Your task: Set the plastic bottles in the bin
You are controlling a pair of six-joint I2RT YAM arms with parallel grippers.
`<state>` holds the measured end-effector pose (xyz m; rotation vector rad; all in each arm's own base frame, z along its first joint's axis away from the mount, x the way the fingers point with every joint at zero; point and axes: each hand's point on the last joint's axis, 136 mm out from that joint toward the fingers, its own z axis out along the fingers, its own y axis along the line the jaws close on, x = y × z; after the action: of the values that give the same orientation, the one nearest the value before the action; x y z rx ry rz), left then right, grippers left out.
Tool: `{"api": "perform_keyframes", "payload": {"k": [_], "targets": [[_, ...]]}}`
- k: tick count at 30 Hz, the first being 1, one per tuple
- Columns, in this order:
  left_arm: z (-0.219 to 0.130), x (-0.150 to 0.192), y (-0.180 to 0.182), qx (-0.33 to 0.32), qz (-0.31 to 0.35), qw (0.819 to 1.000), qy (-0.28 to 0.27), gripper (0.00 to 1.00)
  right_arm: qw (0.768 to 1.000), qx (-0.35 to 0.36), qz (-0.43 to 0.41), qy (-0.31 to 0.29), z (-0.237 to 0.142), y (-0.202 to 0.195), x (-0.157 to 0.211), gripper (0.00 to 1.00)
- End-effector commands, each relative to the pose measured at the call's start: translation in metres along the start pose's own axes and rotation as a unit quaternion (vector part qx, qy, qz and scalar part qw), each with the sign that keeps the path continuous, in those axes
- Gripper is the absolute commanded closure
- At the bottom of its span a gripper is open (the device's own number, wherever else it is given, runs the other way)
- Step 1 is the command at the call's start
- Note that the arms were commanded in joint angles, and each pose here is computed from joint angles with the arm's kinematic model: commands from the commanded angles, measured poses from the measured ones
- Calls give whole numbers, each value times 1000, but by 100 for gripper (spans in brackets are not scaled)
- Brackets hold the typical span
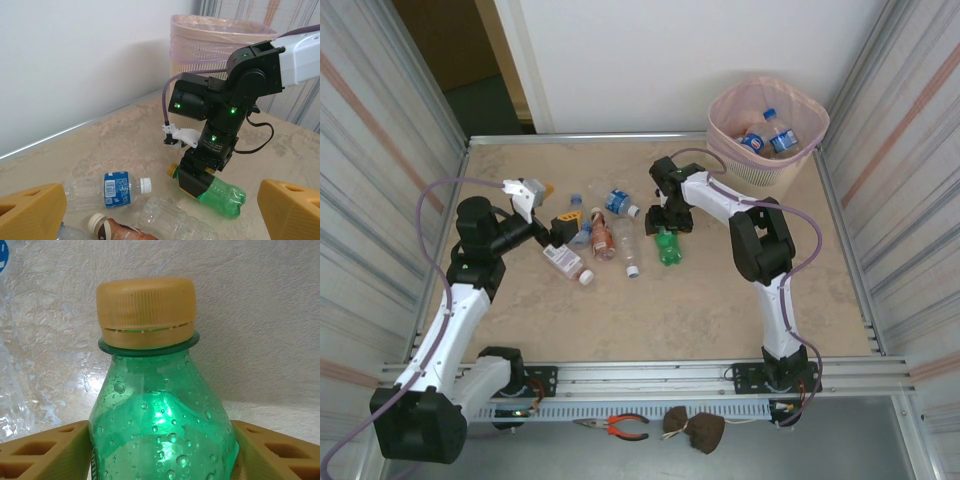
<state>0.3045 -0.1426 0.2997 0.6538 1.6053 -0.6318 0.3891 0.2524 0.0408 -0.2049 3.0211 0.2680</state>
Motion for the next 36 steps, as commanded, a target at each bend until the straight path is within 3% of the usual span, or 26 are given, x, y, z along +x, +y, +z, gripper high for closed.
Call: {"api": "perform_keyframes", "payload": {"k": [1, 17, 36], "targets": [[0, -11, -1, 0, 17, 1000, -10, 1, 1000, 0, 5, 20, 11, -8, 5, 33], [0, -11, 0, -2, 18, 1000, -11, 1, 1000, -13, 2, -10, -21, 0, -2, 39], [-1, -16, -7, 19, 18, 999, -20, 1, 986, -43, -14, -159, -159, 15, -24, 41]]}}
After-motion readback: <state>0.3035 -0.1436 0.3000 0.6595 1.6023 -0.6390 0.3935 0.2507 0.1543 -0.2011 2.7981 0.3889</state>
